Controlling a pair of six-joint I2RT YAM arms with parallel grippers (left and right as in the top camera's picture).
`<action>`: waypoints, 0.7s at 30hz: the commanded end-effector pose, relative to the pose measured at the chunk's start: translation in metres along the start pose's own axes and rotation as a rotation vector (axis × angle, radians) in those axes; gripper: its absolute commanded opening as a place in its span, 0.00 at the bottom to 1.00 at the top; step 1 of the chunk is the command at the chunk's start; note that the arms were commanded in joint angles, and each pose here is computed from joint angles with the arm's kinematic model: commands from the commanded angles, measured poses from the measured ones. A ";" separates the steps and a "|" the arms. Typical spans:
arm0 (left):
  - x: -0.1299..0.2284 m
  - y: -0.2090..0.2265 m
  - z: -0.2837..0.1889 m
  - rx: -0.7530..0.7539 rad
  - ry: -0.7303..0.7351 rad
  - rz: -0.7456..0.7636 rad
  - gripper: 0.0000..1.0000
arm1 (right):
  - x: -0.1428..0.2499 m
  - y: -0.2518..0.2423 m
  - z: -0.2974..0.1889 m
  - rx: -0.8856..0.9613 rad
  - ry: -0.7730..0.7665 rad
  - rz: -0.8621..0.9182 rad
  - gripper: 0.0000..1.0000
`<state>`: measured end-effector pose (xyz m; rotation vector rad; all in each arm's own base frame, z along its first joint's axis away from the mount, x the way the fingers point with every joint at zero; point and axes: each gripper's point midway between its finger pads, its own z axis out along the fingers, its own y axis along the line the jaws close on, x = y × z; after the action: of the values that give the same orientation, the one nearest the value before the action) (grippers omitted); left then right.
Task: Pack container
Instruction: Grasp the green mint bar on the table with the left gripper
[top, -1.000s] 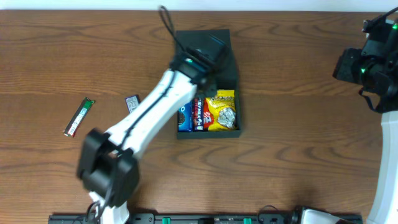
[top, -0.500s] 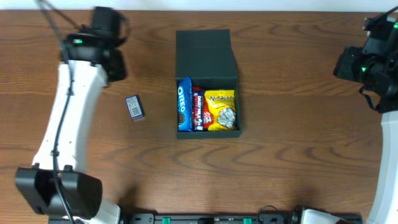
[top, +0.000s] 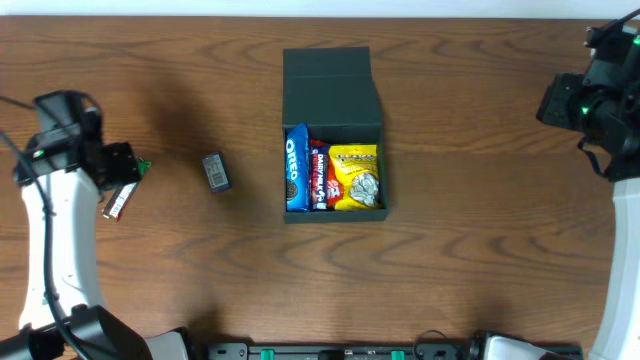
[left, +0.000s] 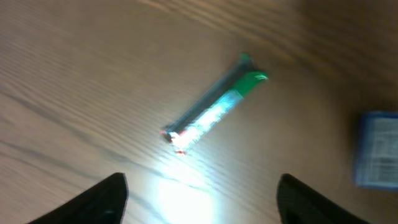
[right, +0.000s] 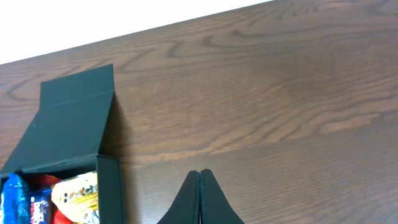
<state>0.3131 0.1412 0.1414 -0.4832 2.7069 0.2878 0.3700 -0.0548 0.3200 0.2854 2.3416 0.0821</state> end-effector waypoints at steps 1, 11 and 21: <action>-0.002 0.006 0.005 0.058 -0.023 0.166 0.97 | -0.001 -0.001 -0.001 0.001 -0.005 -0.014 0.01; 0.009 -0.010 0.063 0.243 0.044 0.418 0.95 | -0.001 -0.001 -0.001 0.001 -0.003 -0.013 0.02; 0.024 -0.012 0.110 0.272 0.122 0.506 0.95 | 0.000 -0.001 -0.001 0.001 -0.002 0.002 0.02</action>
<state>0.3349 0.1524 0.0439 0.2159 2.8738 0.0477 0.3699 -0.0547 0.3197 0.2864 2.3430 0.0831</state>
